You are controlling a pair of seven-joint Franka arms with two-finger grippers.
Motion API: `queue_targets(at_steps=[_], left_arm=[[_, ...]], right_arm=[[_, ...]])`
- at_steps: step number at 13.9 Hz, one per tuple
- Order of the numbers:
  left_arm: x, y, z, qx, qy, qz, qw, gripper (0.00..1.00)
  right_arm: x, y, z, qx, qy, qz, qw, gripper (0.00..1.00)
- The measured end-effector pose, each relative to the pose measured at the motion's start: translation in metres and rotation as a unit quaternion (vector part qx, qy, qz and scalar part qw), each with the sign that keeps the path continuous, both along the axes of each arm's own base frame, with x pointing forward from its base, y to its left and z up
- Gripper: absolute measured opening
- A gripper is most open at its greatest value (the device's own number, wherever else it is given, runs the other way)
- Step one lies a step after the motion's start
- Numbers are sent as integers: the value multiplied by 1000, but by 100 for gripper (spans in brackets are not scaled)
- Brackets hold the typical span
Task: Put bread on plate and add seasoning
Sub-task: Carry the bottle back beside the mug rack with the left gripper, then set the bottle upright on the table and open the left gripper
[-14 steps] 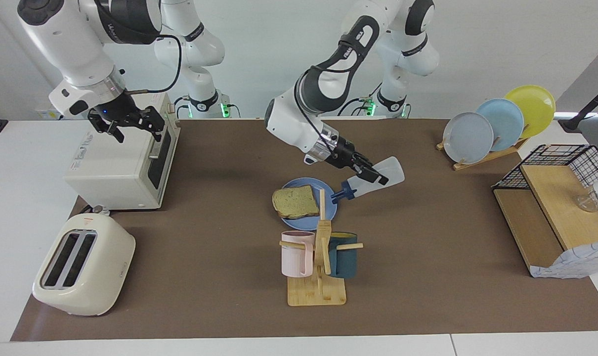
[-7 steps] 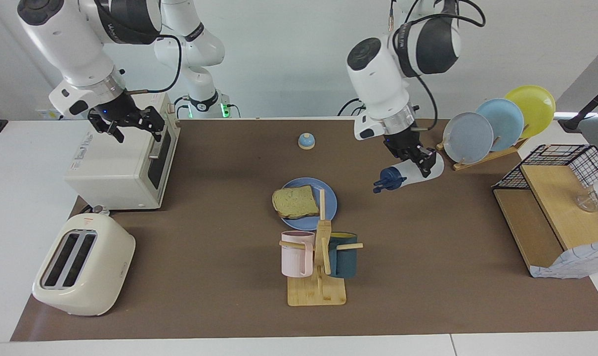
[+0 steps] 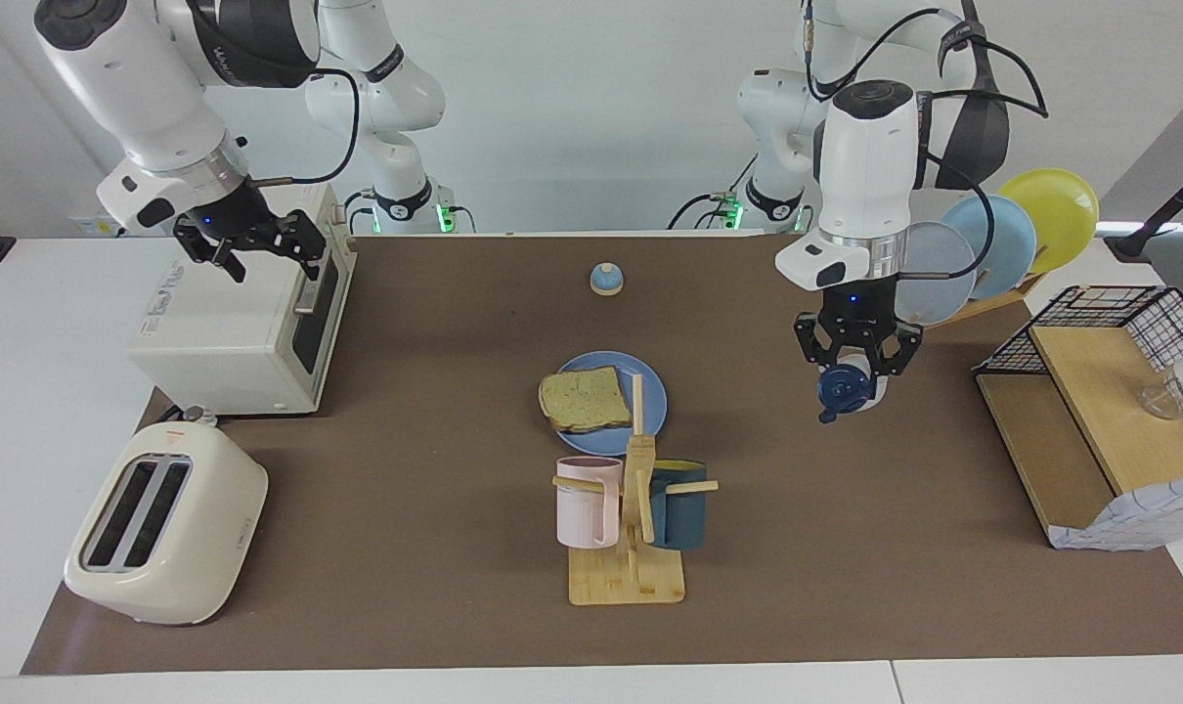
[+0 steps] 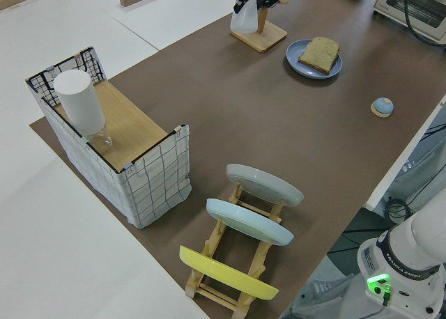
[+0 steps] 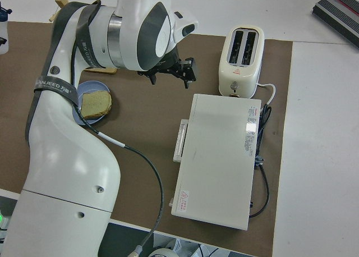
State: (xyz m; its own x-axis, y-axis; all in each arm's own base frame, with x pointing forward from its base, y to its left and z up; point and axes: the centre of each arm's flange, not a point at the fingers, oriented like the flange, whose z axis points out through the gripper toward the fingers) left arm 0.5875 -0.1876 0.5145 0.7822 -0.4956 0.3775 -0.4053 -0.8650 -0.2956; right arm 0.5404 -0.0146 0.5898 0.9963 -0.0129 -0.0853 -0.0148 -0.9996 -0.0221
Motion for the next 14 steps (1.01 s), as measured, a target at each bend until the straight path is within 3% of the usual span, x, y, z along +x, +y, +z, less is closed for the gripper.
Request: queue_targets(at_steps=[5,9,14], left_arm=[[-6,23,-52,-118,-100,48,987,46],[2,24,-95,-183,-146,56,971,46],[14,35,-148,-229,-181,55,955,46]], right_arm=[[0,0,0,0,0,0,1000,100],[0,0,0,0,0,0,1000,100],[0,0,0,0,0,0,1000,100]])
